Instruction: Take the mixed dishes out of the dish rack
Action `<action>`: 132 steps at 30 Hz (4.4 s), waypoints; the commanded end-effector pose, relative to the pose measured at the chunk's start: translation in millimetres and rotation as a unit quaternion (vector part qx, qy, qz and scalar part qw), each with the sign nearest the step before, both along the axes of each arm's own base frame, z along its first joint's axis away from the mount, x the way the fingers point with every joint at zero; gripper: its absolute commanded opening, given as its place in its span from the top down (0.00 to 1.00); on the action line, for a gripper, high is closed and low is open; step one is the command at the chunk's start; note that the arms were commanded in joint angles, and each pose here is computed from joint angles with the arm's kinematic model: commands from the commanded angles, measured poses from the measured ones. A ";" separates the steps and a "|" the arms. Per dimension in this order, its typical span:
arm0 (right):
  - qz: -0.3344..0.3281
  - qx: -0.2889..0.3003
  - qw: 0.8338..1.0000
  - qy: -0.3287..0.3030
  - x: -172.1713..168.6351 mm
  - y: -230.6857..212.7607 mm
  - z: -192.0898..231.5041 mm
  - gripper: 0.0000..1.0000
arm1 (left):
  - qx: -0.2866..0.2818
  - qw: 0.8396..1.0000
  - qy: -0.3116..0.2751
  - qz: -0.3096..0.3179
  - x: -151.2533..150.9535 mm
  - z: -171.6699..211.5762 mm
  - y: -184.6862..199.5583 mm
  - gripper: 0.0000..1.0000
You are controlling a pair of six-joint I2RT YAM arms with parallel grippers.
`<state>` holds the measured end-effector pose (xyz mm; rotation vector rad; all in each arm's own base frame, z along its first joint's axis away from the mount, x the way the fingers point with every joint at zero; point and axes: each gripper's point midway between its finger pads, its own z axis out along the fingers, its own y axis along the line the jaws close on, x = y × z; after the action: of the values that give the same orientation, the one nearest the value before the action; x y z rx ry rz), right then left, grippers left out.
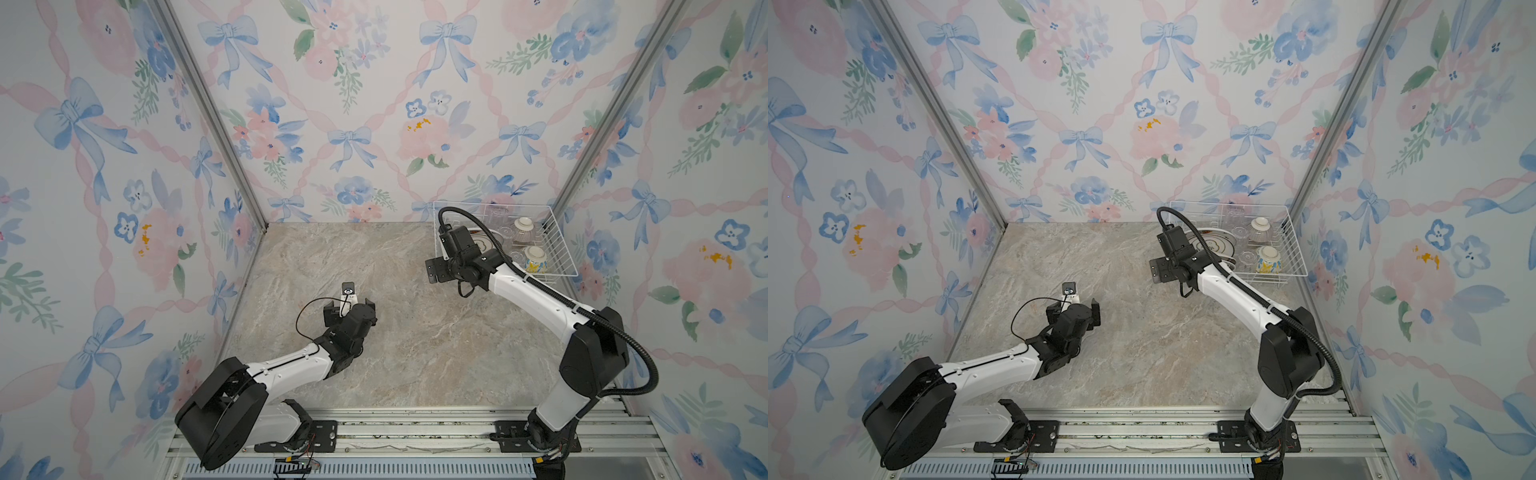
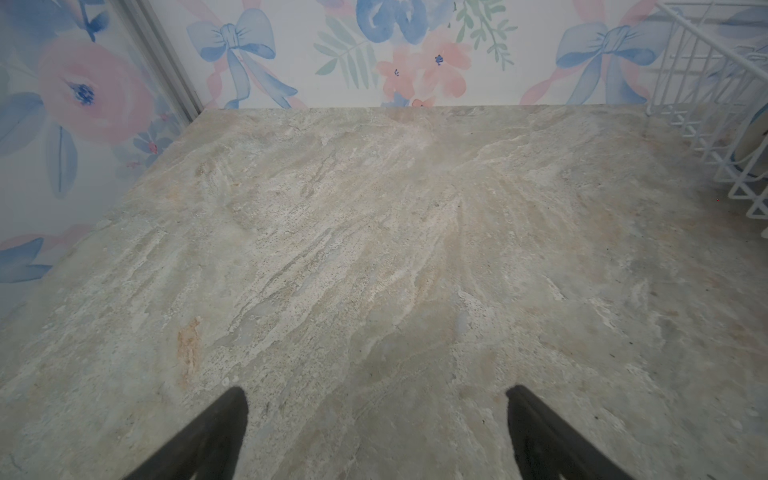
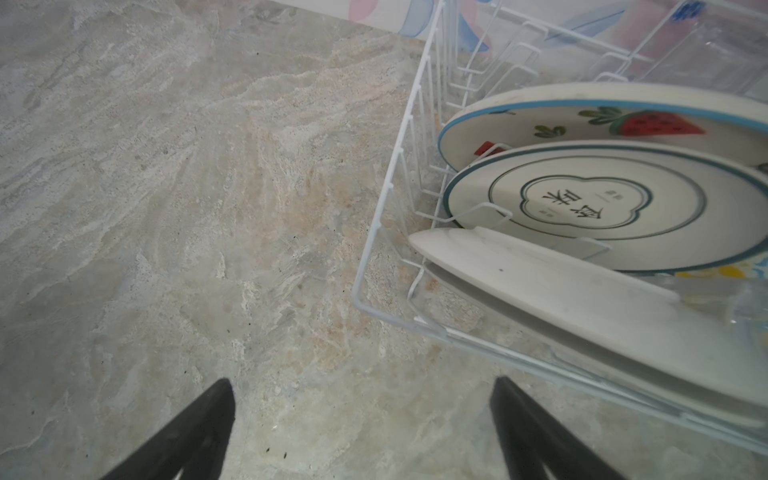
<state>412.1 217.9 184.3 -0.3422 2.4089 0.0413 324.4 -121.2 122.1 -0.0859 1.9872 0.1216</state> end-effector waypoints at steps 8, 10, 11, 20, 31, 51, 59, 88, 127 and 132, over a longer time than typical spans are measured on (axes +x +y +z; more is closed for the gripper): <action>-0.007 0.019 0.999 0.041 20.3 17.6 -14.1 0.11 | -0.022 0.999 0.023 -0.026 -2.5 -11.9 -16.1 0.02; -0.007 0.021 0.999 0.042 26.2 18.7 -17.5 0.12 | -0.022 0.999 0.019 -0.024 -3.5 -9.4 -14.4 0.02; -0.007 0.023 0.999 0.043 29.5 20.1 -19.4 0.13 | -0.020 0.999 0.017 -0.022 -3.9 -8.9 -12.9 0.02; -0.024 0.022 0.998 0.062 56.7 19.5 -44.2 0.28 | -0.016 1.000 0.004 -0.015 -6.4 -1.3 -6.4 0.02; -0.031 -0.041 0.996 0.071 62.2 11.3 -68.1 0.55 | -0.020 1.000 -0.002 -0.016 -8.0 3.7 -5.0 0.02; -0.017 -0.042 0.992 0.114 12.8 35.2 -91.2 0.97 | -0.026 0.997 -0.045 0.055 -18.8 18.5 34.3 0.02; 0.006 -0.002 0.990 0.139 -12.6 54.1 -83.9 1.00 | -0.029 0.996 -0.046 0.069 -19.2 16.0 41.3 0.02; 0.104 0.154 0.967 0.174 -87.8 221.0 -46.0 1.00 | -0.029 0.988 -0.068 0.134 -27.4 20.3 70.1 0.02; -0.197 0.066 0.976 0.062 72.0 -167.7 22.1 0.40 | -0.077 0.992 -0.050 0.082 -22.4 14.0 48.3 0.02; -0.236 -0.011 0.969 0.073 73.4 -209.8 -4.0 0.40 | -0.086 0.993 -0.047 0.070 -21.1 12.3 42.8 0.02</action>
<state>486.9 19.0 205.0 0.2707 2.5184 -0.0655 302.5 -77.2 139.0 -0.3362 1.8851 0.0555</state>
